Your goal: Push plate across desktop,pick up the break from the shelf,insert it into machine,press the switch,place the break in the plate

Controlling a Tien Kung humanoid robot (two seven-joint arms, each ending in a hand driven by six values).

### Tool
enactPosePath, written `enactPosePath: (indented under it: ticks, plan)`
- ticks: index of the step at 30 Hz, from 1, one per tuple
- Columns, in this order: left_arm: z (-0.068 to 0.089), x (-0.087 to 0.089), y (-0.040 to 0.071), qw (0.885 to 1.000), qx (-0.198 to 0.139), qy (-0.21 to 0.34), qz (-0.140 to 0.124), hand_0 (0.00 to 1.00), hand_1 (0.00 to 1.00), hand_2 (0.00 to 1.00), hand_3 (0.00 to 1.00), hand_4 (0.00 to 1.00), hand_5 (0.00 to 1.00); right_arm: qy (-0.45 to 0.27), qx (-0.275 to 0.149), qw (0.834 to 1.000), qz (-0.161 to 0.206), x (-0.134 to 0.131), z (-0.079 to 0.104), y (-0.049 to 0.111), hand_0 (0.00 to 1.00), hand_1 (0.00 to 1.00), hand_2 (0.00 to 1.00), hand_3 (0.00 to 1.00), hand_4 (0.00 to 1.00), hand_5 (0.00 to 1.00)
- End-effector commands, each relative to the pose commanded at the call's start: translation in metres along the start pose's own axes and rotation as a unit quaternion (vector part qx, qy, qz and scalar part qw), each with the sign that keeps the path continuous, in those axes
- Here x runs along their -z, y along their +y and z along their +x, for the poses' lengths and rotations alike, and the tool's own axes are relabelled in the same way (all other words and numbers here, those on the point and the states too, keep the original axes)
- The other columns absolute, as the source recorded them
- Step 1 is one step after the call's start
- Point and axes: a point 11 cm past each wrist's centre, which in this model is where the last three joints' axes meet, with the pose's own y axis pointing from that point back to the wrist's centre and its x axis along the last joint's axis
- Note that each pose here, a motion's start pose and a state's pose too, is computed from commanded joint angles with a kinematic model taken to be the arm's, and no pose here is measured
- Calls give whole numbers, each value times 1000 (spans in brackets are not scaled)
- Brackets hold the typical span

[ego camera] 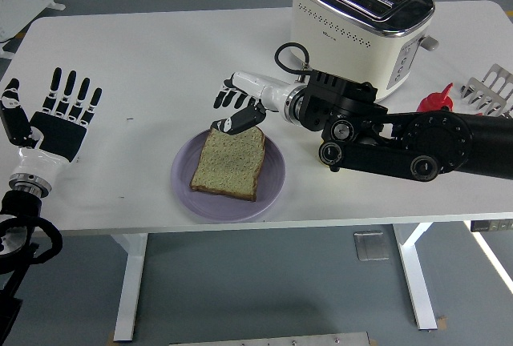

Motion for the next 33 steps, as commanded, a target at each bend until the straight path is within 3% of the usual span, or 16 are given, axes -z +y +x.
enactPosePath:
  ticks: [7, 13, 18, 24, 33]
  plan:
    - [2, 1, 1, 1000, -2, 1, 0, 785, 748, 717, 733, 716, 998, 31, -17, 999, 8, -1, 2, -2, 700, 717, 686, 654, 741, 373]
    - [2, 1, 2, 1000, -3, 2, 1, 787, 747, 717, 738, 721, 998, 31, -33, 999, 25, 8, 15, 5, 692, 707, 685, 653, 740, 379]
    - [2, 1, 3, 1000, -2, 3, -1, 786, 735, 702, 725, 724, 998, 27, -61, 997, 44, 19, 40, 19, 682, 701, 688, 654, 738, 381]
    - [-2, 1, 5, 1000, 4, 3, -1, 783, 724, 684, 712, 722, 998, 9, -118, 991, 61, 22, 89, 45, 682, 696, 682, 656, 739, 389]
    - [-14, -2, 7, 1000, 21, 8, -5, 783, 721, 678, 705, 722, 998, -88, -197, 973, 77, -17, 141, 92, 681, 688, 673, 652, 742, 388]
